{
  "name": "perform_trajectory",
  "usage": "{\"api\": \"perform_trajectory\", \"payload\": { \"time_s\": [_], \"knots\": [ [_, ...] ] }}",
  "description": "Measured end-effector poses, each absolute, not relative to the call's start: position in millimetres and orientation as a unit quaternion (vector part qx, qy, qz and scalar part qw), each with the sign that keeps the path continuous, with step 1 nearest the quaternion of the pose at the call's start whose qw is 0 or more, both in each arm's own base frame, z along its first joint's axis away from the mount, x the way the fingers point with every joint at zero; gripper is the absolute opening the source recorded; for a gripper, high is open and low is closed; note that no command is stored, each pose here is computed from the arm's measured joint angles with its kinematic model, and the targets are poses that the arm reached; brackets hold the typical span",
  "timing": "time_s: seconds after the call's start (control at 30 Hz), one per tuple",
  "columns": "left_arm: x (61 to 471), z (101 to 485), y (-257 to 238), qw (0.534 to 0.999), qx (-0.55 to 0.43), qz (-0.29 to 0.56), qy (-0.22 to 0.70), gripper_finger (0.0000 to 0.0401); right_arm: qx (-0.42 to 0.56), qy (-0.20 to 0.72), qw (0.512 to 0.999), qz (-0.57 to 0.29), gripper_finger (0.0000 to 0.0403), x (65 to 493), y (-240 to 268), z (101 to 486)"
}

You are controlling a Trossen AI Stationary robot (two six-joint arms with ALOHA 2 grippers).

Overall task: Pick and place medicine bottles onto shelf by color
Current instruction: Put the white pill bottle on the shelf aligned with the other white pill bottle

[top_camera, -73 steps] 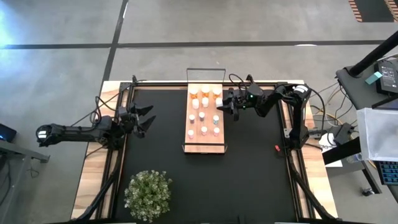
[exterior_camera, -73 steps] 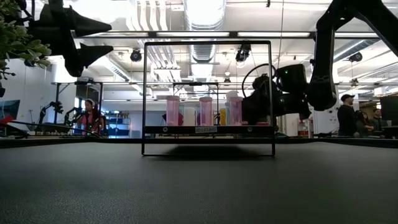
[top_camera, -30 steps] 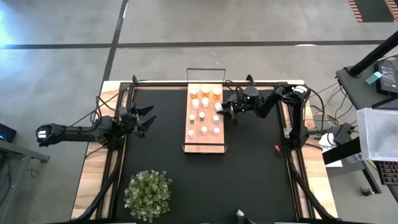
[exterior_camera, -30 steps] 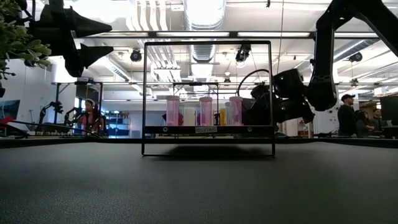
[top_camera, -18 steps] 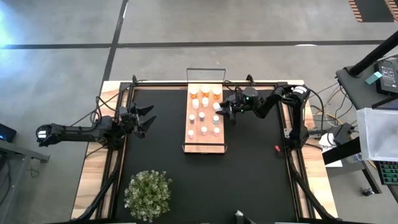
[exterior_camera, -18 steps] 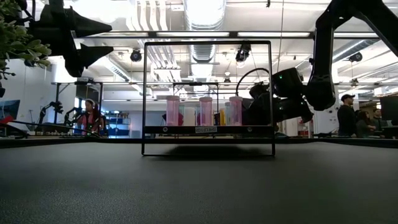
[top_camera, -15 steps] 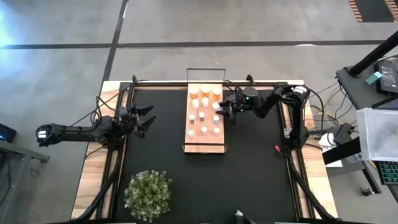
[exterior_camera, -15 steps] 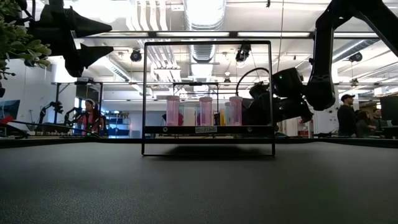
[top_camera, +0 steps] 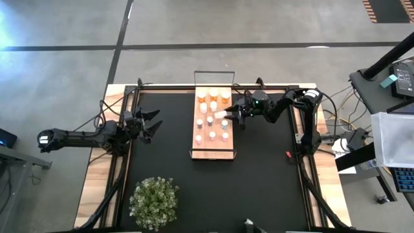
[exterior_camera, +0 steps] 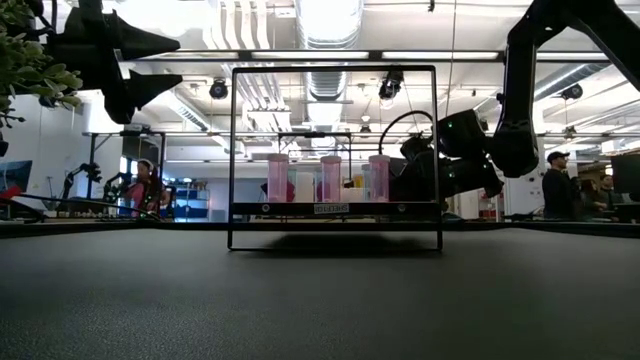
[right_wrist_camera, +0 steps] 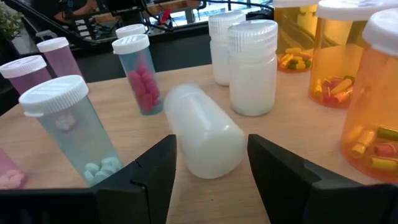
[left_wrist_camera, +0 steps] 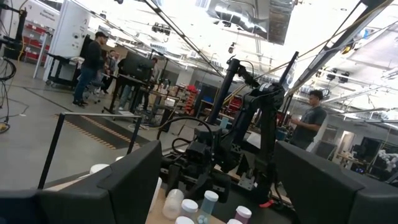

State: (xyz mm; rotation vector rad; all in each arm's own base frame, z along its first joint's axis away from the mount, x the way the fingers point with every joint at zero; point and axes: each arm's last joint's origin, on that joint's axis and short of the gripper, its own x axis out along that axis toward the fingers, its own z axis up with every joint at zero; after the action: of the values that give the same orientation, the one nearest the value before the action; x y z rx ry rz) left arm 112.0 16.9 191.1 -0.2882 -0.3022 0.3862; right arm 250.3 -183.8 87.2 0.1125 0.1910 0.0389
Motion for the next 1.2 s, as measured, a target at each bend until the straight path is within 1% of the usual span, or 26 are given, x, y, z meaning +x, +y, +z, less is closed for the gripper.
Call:
{"api": "perform_trajectory", "payload": {
  "time_s": [0.3,0.53,0.6,0.77,0.9,1.03,1.2],
  "knots": [
    [112,191,17,0.960,-0.142,0.191,-0.149,0.0295,0.059,0.089,0.994,0.016,0.0189,251,-184,90],
    [112,191,17,0.960,-0.142,0.191,-0.149,0.0295,0.040,0.074,0.996,-0.007,0.0189,250,-185,108],
    [112,191,17,0.960,-0.142,0.191,-0.149,0.0295,0.037,0.083,0.996,-0.008,0.0189,249,-184,114],
    [112,191,17,0.960,-0.142,0.191,-0.149,0.0295,0.022,0.138,0.990,-0.022,0.0189,243,-178,131],
    [112,191,17,0.960,-0.142,0.191,-0.149,0.0295,-0.009,0.190,0.981,-0.034,0.0189,239,-169,149],
    [112,191,17,0.960,-0.142,0.191,-0.149,0.0295,-0.044,0.258,0.964,-0.037,0.0189,244,-166,169],
    [112,191,17,0.960,-0.142,0.191,-0.149,0.0295,-0.053,0.351,0.935,-0.023,0.0189,258,-171,188]
  ]
}}
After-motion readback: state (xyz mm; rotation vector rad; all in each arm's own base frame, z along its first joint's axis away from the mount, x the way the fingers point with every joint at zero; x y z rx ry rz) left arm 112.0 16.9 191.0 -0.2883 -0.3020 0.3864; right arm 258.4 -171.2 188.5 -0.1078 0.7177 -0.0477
